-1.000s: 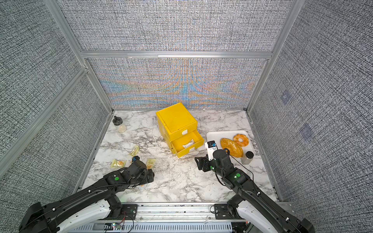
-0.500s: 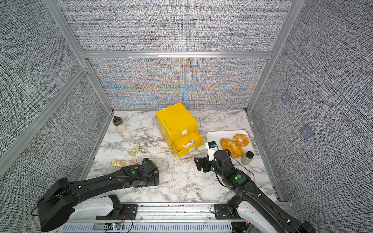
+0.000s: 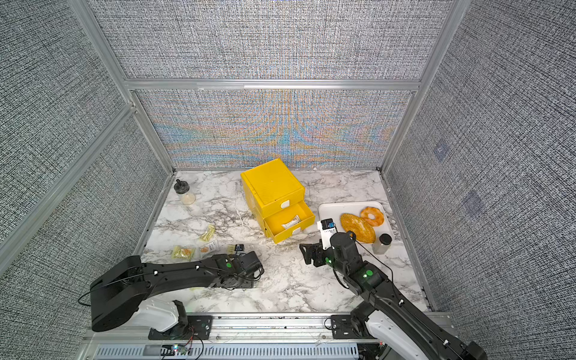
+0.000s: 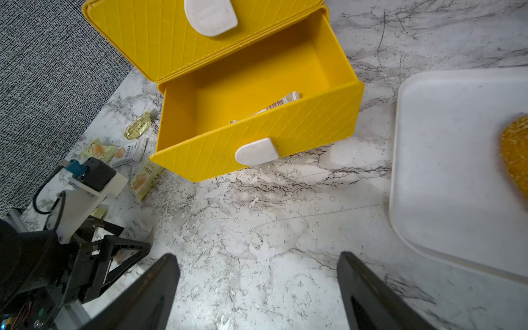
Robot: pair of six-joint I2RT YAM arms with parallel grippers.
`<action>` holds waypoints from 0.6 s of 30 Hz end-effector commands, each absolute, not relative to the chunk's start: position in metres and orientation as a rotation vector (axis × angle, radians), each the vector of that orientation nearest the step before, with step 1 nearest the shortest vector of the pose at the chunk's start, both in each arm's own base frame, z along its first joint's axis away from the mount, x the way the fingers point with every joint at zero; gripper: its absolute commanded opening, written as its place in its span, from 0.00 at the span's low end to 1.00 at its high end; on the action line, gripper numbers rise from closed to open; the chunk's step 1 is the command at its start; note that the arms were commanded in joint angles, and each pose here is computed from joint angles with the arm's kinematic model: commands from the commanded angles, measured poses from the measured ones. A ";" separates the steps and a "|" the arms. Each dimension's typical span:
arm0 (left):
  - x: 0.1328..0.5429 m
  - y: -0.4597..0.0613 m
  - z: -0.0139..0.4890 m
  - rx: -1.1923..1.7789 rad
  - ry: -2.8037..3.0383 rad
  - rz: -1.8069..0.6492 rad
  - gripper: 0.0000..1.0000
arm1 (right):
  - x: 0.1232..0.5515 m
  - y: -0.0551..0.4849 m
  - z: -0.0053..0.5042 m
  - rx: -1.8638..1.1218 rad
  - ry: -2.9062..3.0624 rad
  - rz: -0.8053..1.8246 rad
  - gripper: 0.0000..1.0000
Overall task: Place the cookies into the drawer by color
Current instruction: Pick up the cookie at the center of the board.
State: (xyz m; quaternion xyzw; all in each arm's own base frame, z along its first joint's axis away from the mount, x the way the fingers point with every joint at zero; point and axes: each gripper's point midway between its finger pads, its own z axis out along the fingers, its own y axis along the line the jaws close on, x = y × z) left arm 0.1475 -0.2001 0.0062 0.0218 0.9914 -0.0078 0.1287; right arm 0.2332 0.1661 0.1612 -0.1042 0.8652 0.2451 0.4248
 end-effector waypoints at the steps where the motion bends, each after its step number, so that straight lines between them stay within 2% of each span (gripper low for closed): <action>1: 0.143 -0.196 0.000 0.063 2.901 0.020 0.54 | 0.235 0.168 0.164 -0.263 2.144 0.622 0.90; 3: 0.143 -0.198 0.004 0.066 2.891 0.009 0.50 | 0.234 0.168 0.164 -0.265 2.144 0.622 0.90; 18: 0.176 -0.252 0.080 0.218 2.731 -0.149 0.46 | 0.235 0.165 0.165 -0.250 2.139 0.613 0.90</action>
